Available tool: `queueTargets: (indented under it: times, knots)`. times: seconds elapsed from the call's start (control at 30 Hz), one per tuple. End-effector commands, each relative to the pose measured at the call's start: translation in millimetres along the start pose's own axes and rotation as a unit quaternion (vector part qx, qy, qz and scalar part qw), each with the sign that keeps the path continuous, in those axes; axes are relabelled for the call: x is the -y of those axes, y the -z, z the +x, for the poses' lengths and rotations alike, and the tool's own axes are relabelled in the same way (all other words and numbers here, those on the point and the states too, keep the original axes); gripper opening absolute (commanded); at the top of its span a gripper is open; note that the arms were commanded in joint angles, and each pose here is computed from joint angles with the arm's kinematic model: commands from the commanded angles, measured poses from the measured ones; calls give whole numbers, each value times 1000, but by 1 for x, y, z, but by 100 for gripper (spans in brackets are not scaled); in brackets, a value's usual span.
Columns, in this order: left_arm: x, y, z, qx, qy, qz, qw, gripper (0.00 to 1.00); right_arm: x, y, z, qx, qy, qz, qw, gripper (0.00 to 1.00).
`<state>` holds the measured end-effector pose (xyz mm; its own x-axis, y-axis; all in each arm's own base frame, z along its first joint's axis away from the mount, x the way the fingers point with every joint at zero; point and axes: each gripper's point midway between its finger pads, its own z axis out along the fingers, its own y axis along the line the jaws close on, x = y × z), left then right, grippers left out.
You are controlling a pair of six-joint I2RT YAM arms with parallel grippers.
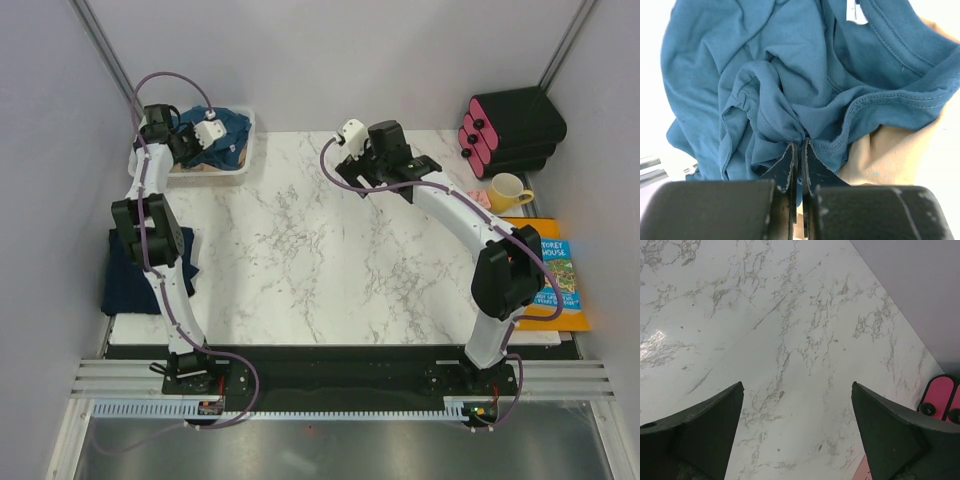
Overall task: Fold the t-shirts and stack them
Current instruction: Grab crumpled tshirt from bin with the left arm, then move the tshirt to the center of the board
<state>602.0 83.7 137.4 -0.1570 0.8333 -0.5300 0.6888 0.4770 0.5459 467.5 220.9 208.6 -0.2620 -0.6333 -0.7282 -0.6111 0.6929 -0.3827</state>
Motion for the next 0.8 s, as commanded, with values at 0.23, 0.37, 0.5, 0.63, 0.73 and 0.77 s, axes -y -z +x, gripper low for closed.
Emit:
queueTargets:
  times: [0.23, 0.37, 0.5, 0.63, 0.73, 0.77]
  knots:
    - [-46, 78, -91, 115, 46, -62, 990, 2, 5, -3, -9, 0, -7, 3, 1000, 96]
    - [-66, 153, -164, 212, 63, -101, 970, 2, 1, -7, -10, -2, -7, 0, 1000, 96]
    - [-46, 209, -233, 300, 48, -75, 950, 2, 0, -7, -14, 2, -5, 1, 1000, 95]
    - [8, 262, -298, 389, 21, 3, 921, 2, 6, -8, -16, 0, 2, 17, 1000, 95]
    - [58, 290, -333, 434, 21, 79, 897, 2, 26, -3, -18, -2, -7, 70, 997, 96]
    - [81, 293, -345, 443, 38, 123, 887, 2, 42, 3, -16, -10, -16, 116, 993, 96]
